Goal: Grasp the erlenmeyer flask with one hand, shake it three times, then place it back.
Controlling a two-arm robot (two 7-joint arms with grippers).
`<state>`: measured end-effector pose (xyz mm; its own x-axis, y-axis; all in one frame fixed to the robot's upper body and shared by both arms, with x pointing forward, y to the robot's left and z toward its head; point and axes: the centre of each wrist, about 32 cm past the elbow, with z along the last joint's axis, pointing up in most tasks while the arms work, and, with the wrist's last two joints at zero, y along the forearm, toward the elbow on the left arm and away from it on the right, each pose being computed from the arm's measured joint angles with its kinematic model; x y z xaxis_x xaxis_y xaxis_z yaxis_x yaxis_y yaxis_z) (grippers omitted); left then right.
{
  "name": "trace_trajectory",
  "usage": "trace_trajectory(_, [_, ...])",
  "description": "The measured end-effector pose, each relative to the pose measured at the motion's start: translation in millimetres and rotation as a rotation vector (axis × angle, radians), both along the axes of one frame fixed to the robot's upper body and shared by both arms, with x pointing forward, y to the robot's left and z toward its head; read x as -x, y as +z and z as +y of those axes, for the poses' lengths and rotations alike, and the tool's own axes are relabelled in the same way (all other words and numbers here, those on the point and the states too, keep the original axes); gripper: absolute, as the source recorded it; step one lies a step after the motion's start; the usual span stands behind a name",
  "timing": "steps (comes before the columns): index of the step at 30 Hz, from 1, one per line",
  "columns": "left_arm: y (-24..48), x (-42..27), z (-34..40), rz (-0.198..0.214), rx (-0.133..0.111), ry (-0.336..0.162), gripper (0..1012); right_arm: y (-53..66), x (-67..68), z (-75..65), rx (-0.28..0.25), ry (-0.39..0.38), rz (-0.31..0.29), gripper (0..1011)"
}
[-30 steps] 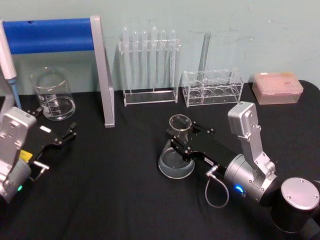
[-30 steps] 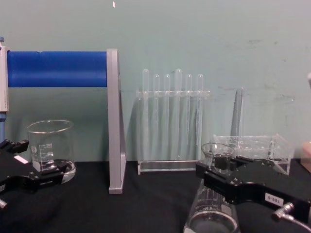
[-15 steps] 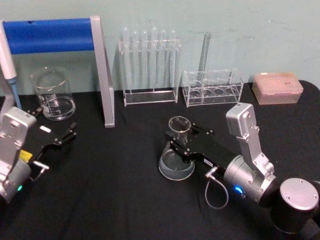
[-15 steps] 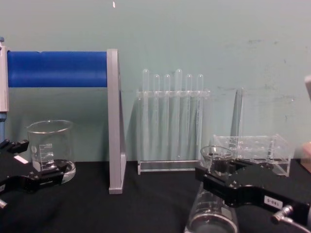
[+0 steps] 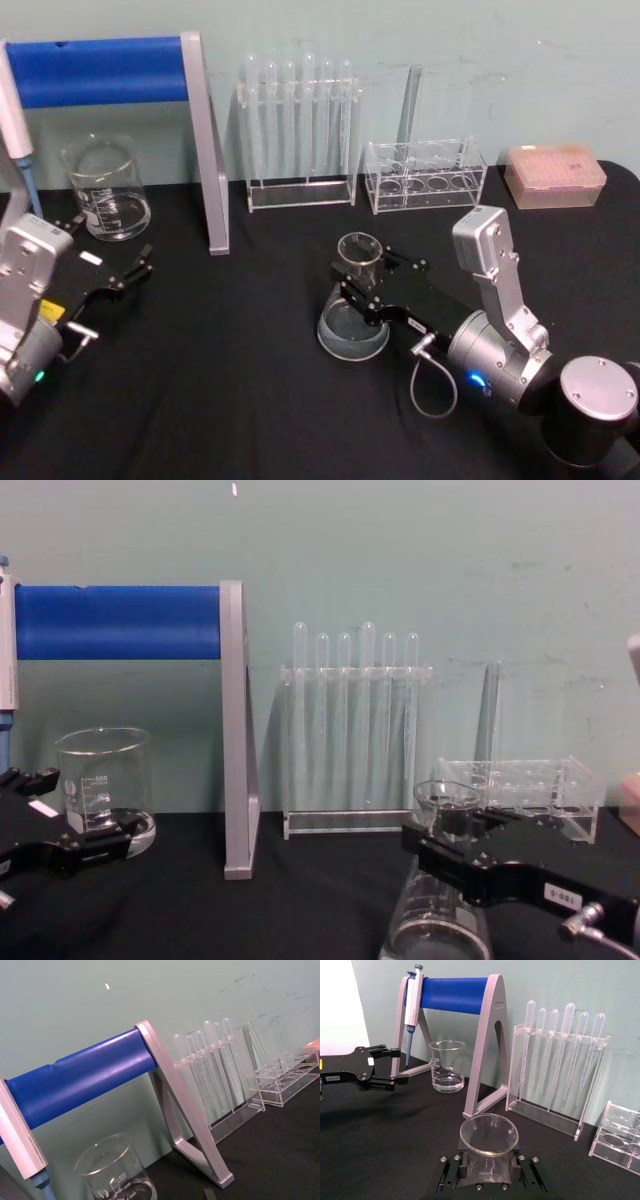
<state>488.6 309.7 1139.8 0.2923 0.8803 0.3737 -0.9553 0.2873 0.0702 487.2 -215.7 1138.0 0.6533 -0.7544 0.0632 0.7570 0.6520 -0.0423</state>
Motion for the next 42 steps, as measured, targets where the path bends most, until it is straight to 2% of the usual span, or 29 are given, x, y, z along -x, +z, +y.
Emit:
trace_trajectory(4, [0.0, 0.0, 0.0, 0.0, 0.0, 0.0, 1001, 0.0, 0.0, -0.1, 0.0, 0.0, 0.0, 559])
trace_trajectory(6, [0.0, 0.0, 0.0, 0.0, 0.0, 0.0, 1001, 0.1, 0.0, -0.1, 0.0, 0.0, -0.001, 659])
trace_trajectory(7, [0.0, 0.0, 0.0, 0.0, 0.0, 0.0, 1001, 0.1, 0.0, -0.1, -0.001, 0.0, -0.001, 659])
trace_trajectory(9, [0.0, 0.0, 0.0, 0.0, 0.0, 0.0, 1001, 0.1, 0.0, -0.1, -0.001, 0.0, -0.001, 757])
trace_trajectory(10, [0.0, 0.0, 0.0, 0.0, 0.0, 0.0, 1001, 0.1, 0.0, -0.1, -0.001, 0.0, -0.001, 757])
trace_trajectory(15, [0.0, 0.0, 0.0, 0.0, 0.0, 0.0, 1001, 0.1, -0.1, -0.1, -0.001, 0.0, -0.001, 935])
trace_trajectory(19, [0.0, 0.0, 0.0, 0.0, 0.0, 0.0, 1001, 0.1, -0.1, -0.1, -0.001, 0.0, -0.001, 995])
trace_trajectory(33, [-0.1, 0.0, 0.0, 0.0, 0.0, 0.0, 1001, 0.1, -0.1, -0.4, 0.0, 0.001, -0.001, 1000])
trace_trajectory(42, [0.0, 0.0, 0.0, 0.0, 0.0, 0.0, 1001, 4.2, 9.1, -14.5, 0.026, 0.016, 0.018, 1000])
